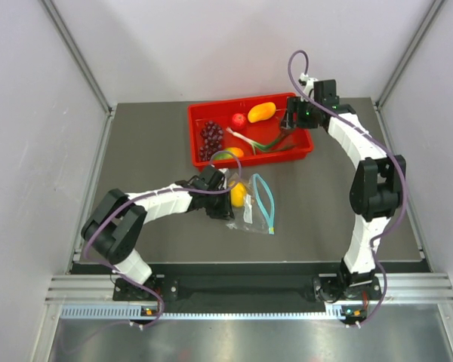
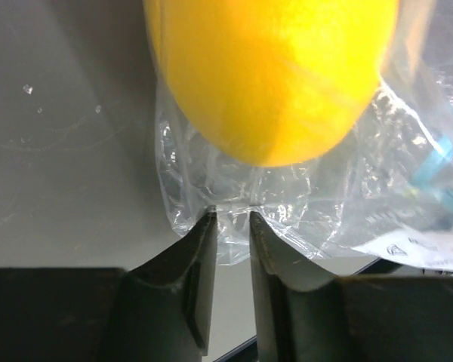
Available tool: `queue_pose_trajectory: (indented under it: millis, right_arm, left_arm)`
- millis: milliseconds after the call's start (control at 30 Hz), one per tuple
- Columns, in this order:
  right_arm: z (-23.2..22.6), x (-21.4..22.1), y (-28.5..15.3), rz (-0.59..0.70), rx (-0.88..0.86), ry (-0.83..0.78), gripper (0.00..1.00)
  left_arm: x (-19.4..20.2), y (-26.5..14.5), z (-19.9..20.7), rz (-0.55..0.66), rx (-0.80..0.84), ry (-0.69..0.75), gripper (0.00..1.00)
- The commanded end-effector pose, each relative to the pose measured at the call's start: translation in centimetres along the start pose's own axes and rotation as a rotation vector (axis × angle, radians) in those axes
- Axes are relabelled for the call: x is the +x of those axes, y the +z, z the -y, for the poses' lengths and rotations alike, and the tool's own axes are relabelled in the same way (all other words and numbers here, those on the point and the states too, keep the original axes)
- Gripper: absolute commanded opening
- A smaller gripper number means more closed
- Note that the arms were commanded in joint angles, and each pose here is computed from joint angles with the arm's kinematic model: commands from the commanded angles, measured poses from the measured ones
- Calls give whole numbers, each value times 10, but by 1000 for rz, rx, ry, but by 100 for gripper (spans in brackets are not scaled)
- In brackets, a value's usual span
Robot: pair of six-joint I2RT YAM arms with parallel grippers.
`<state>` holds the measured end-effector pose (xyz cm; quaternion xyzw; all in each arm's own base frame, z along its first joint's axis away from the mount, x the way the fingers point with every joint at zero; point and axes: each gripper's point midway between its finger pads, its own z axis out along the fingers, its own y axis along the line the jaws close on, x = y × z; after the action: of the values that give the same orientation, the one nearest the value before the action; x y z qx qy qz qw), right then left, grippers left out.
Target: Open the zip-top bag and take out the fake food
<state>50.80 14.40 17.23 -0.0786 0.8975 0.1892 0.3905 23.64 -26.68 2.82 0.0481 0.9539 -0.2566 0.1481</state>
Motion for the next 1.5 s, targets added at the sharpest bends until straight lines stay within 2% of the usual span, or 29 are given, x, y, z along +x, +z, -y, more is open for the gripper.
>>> queue_pose_trajectory:
  millis: [0,67,100,133,167,267,367,433,633,867,900,1000,1300,1467]
  right_arm:
    - [1,-27,1,61,-11,-9,67]
    - [-1,-29,-3,71,-14,-14,78]
    - [-1,-27,-3,72,-16,-16,87]
    - [-3,-29,-6,80,-21,-25,88]
    - [-5,-29,-11,86,-23,-28,95]
    - [-8,-30,-25,99,-25,-34,97]
    - [-18,-22,-41,102,-51,-32,97]
    - [-27,-20,-59,121,-72,-37,97]
    - [-44,26,-90,77,-124,-35,95]
    - [-72,110,-106,-78,-159,-44,89]
    - [-75,119,-107,-97,-162,-44,85]
    - [-95,147,-110,-149,-194,-69,81]
    - [-131,187,-110,-231,-267,-88,80]
    - [-128,199,-110,-251,-245,-83,77]
  left_arm:
    - [-19,-17,21,66,61,40,31]
    - [-22,-21,27,80,82,52,36]
    - [-23,-22,28,83,85,56,38]
    - [-25,-25,30,91,90,64,40]
    - [-27,-28,33,97,94,69,43]
    - [-34,-37,41,114,117,96,63]
    - [-43,-52,50,157,139,118,73]
    - [-47,-61,51,180,128,128,77]
    - [-50,-75,39,224,72,145,78]
    - [-39,-49,27,176,65,141,72]
    - [-37,-46,25,167,63,135,69]
    - [-37,-36,19,164,46,128,69]
    - [-47,-23,4,214,-21,125,70]
    - [-50,-13,2,218,-22,134,69]
